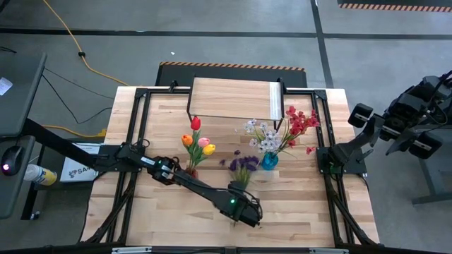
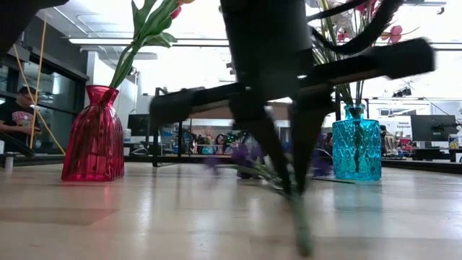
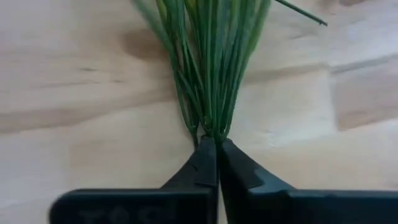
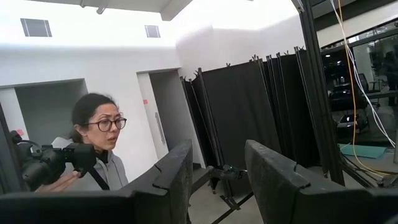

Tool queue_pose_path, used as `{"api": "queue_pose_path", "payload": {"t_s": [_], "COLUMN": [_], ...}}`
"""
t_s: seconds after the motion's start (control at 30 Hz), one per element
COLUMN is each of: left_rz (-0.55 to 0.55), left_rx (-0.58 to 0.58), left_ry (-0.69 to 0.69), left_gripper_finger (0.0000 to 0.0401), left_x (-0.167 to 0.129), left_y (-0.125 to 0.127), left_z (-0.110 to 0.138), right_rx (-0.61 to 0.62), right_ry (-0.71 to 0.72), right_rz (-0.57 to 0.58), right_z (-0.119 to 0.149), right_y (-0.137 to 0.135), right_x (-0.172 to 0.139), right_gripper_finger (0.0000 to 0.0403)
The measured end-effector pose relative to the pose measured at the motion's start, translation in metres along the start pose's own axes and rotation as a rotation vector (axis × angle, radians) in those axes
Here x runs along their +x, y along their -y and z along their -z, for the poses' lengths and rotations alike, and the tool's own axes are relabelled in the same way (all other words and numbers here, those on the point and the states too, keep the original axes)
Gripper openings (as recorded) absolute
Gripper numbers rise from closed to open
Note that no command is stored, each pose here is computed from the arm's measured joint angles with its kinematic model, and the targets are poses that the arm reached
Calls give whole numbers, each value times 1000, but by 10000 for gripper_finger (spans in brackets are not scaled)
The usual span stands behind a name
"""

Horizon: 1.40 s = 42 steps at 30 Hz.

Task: Pick and place flowers into a vace then onto a shelf
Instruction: Put the violet flowers into the blue vase

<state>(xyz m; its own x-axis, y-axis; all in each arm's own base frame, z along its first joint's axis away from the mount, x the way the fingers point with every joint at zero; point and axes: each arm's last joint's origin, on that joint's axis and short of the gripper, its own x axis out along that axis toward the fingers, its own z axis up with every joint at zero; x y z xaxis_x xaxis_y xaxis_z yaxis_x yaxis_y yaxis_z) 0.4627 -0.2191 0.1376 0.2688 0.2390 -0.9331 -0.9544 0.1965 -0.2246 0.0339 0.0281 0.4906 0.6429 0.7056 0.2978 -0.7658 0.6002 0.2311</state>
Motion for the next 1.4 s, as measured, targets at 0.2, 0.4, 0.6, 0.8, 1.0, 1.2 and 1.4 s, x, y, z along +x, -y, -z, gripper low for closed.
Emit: {"api": "queue_pose_path", "payload": {"t_s": [0.2,0.4,0.6,0.8,1.0,1.2,1.4], "left_rz": [70,98,109,138,224,246,288], "left_rx": [-15,-21,-2,1,-1,4,59], "left_ry": [-4,13,-18,-50,18,93,105], "left_gripper_finger": [20,20,20,20,20,20,20], "left_x": [4,-8,-28,-55,-84,-101,-121], "left_y": [5,5,-2,-6,-12,-16,-18], "left_z": [9,13,28,41,52,45,41], "right_rx": [-1,-1,-1,-1,-34,-47,-43], "right_ry": [0,1,0,0,-3,-5,-17], "right_rz": [1,1,0,0,3,4,10], "right_z": [0,0,0,0,0,1,2], "right_y": [0,0,0,0,0,1,3], "right_x": [0,0,0,0,0,1,5], "right_gripper_finger": [139,139,139,139,139,139,139]}}
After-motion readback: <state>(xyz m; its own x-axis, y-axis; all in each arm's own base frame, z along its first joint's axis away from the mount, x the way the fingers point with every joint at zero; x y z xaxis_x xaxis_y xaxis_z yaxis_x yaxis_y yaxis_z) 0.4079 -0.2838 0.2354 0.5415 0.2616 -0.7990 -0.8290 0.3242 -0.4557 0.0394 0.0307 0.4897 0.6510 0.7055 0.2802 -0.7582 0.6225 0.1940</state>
